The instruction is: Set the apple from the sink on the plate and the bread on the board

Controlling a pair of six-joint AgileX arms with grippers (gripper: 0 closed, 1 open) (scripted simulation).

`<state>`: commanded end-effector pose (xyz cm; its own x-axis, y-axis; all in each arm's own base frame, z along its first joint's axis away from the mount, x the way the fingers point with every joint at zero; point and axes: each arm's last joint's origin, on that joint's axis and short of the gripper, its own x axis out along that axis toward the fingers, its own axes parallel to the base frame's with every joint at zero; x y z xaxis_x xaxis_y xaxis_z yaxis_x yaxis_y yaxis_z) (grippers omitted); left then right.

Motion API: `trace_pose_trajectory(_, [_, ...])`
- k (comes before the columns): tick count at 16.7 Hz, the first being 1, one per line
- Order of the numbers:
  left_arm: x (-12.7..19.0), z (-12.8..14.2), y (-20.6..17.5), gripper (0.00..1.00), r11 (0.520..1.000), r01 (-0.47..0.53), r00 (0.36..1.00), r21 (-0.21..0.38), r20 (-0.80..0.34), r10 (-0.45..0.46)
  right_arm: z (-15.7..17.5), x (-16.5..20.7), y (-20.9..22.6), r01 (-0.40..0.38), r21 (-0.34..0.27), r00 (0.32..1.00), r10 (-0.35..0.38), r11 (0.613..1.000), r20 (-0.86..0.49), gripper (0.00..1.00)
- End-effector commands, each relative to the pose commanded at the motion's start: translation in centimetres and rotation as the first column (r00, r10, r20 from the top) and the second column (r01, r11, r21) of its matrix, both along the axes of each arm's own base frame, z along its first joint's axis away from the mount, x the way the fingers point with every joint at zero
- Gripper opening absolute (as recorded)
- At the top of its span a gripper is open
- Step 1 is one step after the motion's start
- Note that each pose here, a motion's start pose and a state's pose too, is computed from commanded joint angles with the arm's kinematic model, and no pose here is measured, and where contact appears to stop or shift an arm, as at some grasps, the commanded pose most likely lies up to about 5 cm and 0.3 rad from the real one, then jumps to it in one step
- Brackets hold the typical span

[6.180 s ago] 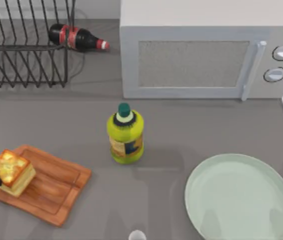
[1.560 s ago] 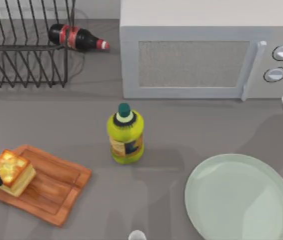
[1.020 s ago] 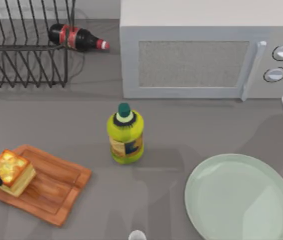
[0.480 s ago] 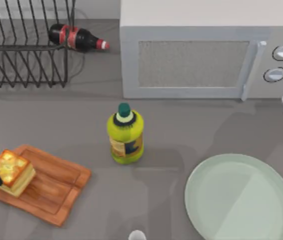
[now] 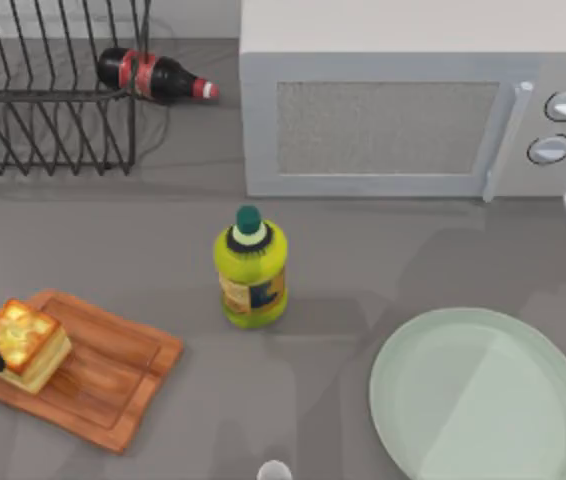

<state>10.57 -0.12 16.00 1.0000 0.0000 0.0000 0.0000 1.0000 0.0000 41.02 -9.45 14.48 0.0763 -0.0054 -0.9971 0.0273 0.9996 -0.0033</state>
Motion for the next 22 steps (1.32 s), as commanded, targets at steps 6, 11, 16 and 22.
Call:
trace_pose_trajectory(6, [0.0, 0.0, 0.0, 1.0, 1.0, 0.0, 1.0, 0.0, 0.0, 0.0, 4.0, -1.6, 4.7, 0.089, 0.012, 0.996, -0.089, 0.996, 0.017, 0.0])
trace_pose_trajectory(11, [0.0, 0.0, 0.0, 1.0, 1.0, 0.0, 1.0, 0.0, 0.0, 0.0, 6.1, -5.4, 10.8, 0.156, 0.014, 0.987, -0.155, 0.988, -0.045, 0.0])
trace_pose_trajectory(16, [0.0, 0.0, 0.0, 1.0, 1.0, 0.0, 1.0, 0.0, 0.0, 0.0, 7.3, -10.2, 17.3, 0.152, -0.006, 0.984, -0.152, 0.988, -0.096, 0.0])
trace_pose_trajectory(22, [0.0, 0.0, 0.0, 1.0, 1.0, 0.0, 1.0, 0.0, 0.0, 0.0, 8.2, -15.5, 23.7, 0.048, -0.004, 0.995, -0.048, 0.999, -0.089, 0.0])
